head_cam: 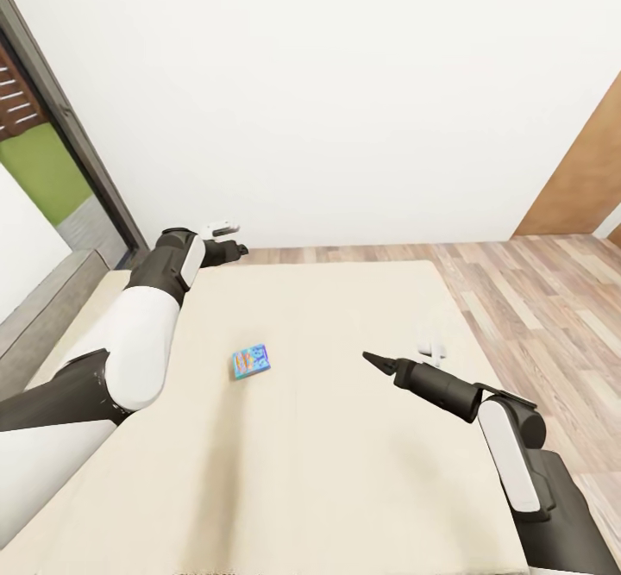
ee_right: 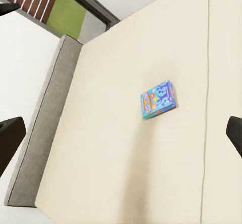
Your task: Put all the toys in the child's room - the three board games (two on the bed and one on the table), the two jigsaw puzzles on the table, and the tennis ball on the table - inside the toy box on the table in the child's room.
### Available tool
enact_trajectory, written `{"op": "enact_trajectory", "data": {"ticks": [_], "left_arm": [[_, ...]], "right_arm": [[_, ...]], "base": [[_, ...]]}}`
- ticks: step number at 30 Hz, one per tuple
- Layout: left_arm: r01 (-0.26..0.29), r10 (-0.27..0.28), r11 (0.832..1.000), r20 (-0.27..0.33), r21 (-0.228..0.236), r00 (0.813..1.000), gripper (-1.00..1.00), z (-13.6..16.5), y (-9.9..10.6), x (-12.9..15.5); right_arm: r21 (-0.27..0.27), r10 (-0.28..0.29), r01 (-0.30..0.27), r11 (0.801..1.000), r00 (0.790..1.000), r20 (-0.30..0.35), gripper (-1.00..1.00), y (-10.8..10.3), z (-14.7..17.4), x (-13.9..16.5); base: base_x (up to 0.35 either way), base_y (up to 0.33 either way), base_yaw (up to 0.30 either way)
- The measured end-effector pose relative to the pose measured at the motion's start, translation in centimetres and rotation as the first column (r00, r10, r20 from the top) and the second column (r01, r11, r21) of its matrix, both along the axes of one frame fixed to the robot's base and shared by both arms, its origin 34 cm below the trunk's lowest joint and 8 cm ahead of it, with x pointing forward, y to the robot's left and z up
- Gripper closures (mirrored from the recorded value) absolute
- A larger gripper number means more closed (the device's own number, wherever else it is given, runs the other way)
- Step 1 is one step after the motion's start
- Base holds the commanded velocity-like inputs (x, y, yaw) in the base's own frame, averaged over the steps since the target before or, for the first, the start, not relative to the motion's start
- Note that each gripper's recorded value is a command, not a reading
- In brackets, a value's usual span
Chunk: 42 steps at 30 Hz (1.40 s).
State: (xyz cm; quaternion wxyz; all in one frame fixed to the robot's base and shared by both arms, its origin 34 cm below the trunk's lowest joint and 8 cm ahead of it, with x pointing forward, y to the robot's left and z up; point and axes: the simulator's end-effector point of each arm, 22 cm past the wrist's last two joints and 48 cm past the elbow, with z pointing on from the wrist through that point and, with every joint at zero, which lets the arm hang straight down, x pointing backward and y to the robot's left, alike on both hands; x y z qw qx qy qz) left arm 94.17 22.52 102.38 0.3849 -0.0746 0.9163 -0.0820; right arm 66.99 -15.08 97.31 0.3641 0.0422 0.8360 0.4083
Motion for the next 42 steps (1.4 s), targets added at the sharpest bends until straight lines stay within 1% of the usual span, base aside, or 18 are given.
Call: {"op": "enact_trajectory", "data": {"ticks": [21, 42], "left_arm": [[-0.002, 0.002, 1.000, -0.031, 0.001, 1.000, -1.00, -2.6, 0.1, 0.1], [-0.011, 0.011, 1.000, -0.066, 0.005, 0.998, -1.00, -5.5, 0.9, 0.0]], "right_arm": [[0.002, -0.001, 0.001, 1.000, 0.999, -0.036, -1.00, -0.1, -1.9, -0.1], [-0.001, -0.001, 0.001, 1.000, 0.998, -0.069, -1.00, -0.1, -3.8, -0.3]], "base": [[0.000, 0.000, 0.000], [0.000, 0.000, 0.000]]}}
